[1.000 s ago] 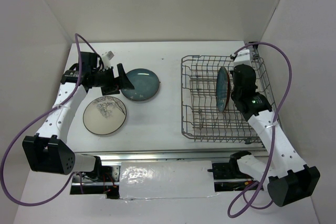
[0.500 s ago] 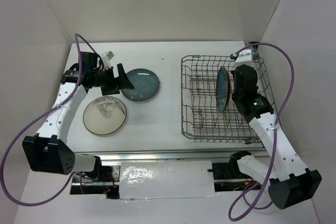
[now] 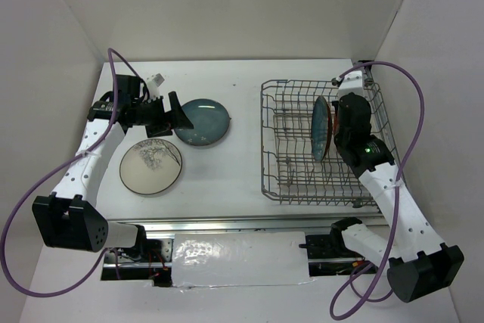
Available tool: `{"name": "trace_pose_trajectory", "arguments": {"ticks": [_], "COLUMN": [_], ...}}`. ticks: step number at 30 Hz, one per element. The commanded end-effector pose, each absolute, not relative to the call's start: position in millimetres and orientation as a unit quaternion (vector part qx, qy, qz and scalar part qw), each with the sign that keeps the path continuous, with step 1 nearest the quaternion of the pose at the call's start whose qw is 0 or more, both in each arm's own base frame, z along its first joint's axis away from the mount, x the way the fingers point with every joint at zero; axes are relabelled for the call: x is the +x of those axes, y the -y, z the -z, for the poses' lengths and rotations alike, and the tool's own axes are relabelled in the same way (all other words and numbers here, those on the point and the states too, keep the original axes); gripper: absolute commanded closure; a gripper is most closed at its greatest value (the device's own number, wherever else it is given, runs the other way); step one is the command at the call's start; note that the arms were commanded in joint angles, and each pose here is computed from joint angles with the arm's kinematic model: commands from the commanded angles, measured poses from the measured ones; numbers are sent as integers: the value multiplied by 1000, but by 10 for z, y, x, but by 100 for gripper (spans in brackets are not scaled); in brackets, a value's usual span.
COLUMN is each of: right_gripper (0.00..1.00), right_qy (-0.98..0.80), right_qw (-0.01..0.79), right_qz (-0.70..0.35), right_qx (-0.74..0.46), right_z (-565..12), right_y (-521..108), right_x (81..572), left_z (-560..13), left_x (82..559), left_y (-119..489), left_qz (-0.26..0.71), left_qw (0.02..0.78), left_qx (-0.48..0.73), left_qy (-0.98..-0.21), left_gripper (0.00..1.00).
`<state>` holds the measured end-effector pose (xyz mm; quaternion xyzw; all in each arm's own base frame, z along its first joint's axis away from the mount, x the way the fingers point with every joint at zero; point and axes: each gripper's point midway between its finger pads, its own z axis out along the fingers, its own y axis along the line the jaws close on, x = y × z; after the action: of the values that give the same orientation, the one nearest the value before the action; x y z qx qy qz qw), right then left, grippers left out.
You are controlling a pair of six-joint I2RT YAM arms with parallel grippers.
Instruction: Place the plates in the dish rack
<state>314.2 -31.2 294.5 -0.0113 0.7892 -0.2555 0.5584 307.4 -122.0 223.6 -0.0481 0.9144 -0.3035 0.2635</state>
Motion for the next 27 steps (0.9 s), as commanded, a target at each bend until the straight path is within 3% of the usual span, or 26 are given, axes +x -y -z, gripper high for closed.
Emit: {"name": "trace_pose_trajectory", "arguments": {"ticks": [1,23,27], "right_gripper": [100,100,71], "right_qy": [-723,-766,-773], "right_qw": [648,596,583], "right_qz": [234,234,241], "right_qx": [49,57,66], "right_z": [-3551,-2917,-2847], "right_y": [313,405,433], "right_x": [3196,3331,3345], "left_z": [-2337,-2281,-2293], "left_x": [3063,3045,3044], "left_y": [1218,1205,1207], "left_qz": [301,297,297], "left_qw": [283,279,280], "left_qx": [-27,-29,-29], "left_qy": [-910,-913,-912], "left_gripper": [1,1,1]}}
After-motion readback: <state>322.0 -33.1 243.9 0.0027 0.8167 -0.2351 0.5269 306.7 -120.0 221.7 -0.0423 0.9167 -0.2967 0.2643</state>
